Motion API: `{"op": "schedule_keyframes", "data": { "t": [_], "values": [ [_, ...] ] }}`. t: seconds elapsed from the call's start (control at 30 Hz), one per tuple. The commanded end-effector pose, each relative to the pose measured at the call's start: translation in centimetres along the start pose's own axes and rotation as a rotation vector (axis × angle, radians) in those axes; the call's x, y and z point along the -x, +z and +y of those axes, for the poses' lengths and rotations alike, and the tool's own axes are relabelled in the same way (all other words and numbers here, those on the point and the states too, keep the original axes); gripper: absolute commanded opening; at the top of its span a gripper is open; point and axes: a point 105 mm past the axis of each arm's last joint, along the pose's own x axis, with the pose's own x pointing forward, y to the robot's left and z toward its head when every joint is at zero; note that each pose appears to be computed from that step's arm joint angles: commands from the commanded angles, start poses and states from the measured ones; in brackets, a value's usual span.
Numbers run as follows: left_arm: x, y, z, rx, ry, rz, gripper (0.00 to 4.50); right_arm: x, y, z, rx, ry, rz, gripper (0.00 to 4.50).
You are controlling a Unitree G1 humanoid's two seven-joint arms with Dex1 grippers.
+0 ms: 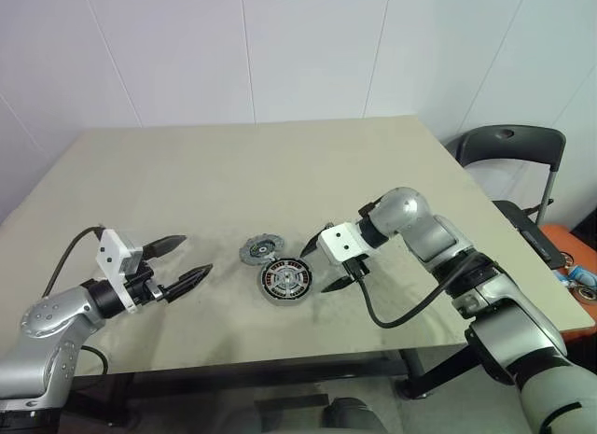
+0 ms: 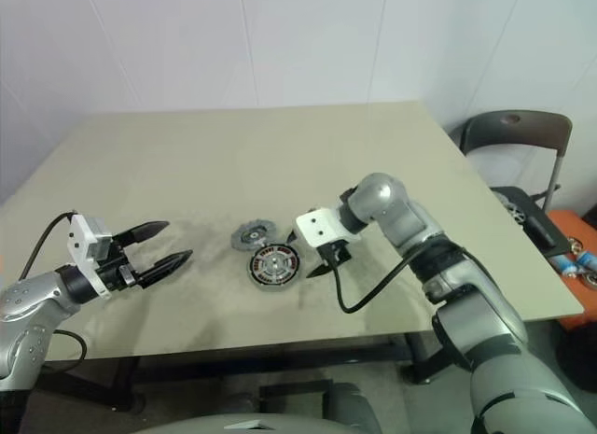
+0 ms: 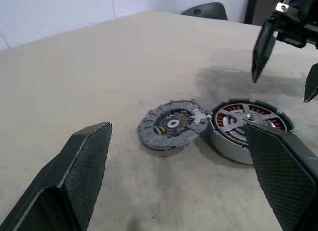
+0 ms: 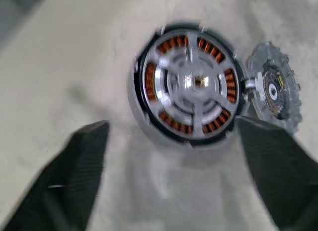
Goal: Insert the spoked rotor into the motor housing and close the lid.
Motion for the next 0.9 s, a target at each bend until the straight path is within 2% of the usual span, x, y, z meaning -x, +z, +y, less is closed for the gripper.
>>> {"op": "schedule_keyframes", "data": {
  "t": [0.03,0.3,0.63,0.73,0.9],
  "values": [
    [0.4,1.1,0.2,-0.037,0.007,-0.031,4.5,0.2,0.0,-0.8,0.194,0.03,0.089,4.48],
    [0.5,0.9,-0.1,-0.042,0.0,-0.018,4.5,-0.5,0.2,-0.8,0.385,0.126,0.129,4.48],
    [0.3,0.7,-0.4,-0.045,-0.005,-0.009,4.5,-2.0,-0.2,-0.2,0.395,0.172,0.131,4.48],
    [0.2,0.6,-0.5,-0.046,-0.005,-0.01,4.5,-2.6,-0.2,-0.1,0.369,0.164,0.12,3.93],
    [-0.1,0.5,-0.6,-0.045,-0.005,-0.009,4.5,-3.3,0.2,-0.5,0.31,0.136,0.104,2.35]
  ]
}}
